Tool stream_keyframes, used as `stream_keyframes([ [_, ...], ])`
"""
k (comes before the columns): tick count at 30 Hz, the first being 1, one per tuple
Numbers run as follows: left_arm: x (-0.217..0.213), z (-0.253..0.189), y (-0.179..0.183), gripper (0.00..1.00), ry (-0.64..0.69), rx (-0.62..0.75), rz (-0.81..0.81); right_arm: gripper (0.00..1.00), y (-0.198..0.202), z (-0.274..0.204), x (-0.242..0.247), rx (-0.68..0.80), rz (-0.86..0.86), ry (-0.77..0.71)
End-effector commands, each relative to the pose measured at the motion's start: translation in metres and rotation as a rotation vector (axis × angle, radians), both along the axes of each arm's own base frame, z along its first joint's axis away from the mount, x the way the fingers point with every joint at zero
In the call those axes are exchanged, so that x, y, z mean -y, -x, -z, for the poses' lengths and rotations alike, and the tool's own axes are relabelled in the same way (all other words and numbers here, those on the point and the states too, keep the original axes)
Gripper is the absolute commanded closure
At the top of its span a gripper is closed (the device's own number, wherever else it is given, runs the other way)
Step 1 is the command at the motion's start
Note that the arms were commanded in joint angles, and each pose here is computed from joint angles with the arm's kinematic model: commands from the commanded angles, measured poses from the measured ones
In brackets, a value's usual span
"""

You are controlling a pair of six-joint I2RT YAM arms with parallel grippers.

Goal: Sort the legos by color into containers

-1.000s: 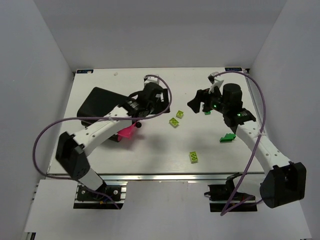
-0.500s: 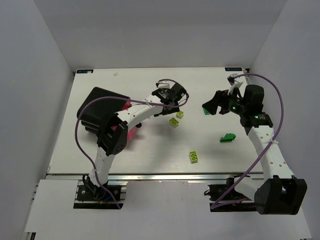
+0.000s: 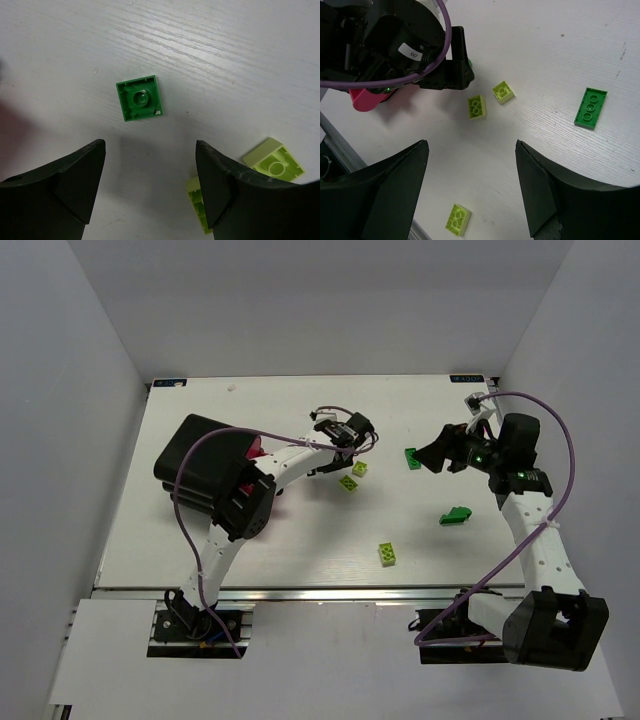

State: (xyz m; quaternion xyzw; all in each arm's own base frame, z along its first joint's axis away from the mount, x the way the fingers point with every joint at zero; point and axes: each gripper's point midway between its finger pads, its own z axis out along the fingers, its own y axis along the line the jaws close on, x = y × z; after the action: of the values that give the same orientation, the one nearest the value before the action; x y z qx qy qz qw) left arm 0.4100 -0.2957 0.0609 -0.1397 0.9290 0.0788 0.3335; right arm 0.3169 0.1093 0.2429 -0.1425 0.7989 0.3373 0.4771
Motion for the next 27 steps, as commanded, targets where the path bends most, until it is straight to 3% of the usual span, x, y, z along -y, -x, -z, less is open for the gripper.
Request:
stream_keyframes([
  [1, -0.009, -0.018, -0.014, 0.18, 0.014, 0.067, -0.06, 0.25, 0.003, -0.006, -0.001, 0.038, -0.034, -0.006],
  [10, -0.024, 0.011, -0.03, 0.19, 0.025, 0.015, -0.083, 0.25, 0.003, -0.004, 0.003, 0.031, -0.034, -0.018],
  [16, -0.022, 0.013, -0.041, 0.25, 0.057, 0.02, -0.078, 0.26, 0.002, -0.002, 0.008, 0.025, -0.03, -0.029],
  [19, -0.019, 0.016, -0.042, 0.32, 0.062, 0.015, -0.066, 0.26, 0.003, -0.001, 0.01, 0.018, -0.028, -0.035],
  [27, -0.013, 0.011, -0.039, 0.72, 0.098, 0.009, -0.028, 0.28, 0.003, 0.002, 0.012, 0.001, -0.032, -0.054],
])
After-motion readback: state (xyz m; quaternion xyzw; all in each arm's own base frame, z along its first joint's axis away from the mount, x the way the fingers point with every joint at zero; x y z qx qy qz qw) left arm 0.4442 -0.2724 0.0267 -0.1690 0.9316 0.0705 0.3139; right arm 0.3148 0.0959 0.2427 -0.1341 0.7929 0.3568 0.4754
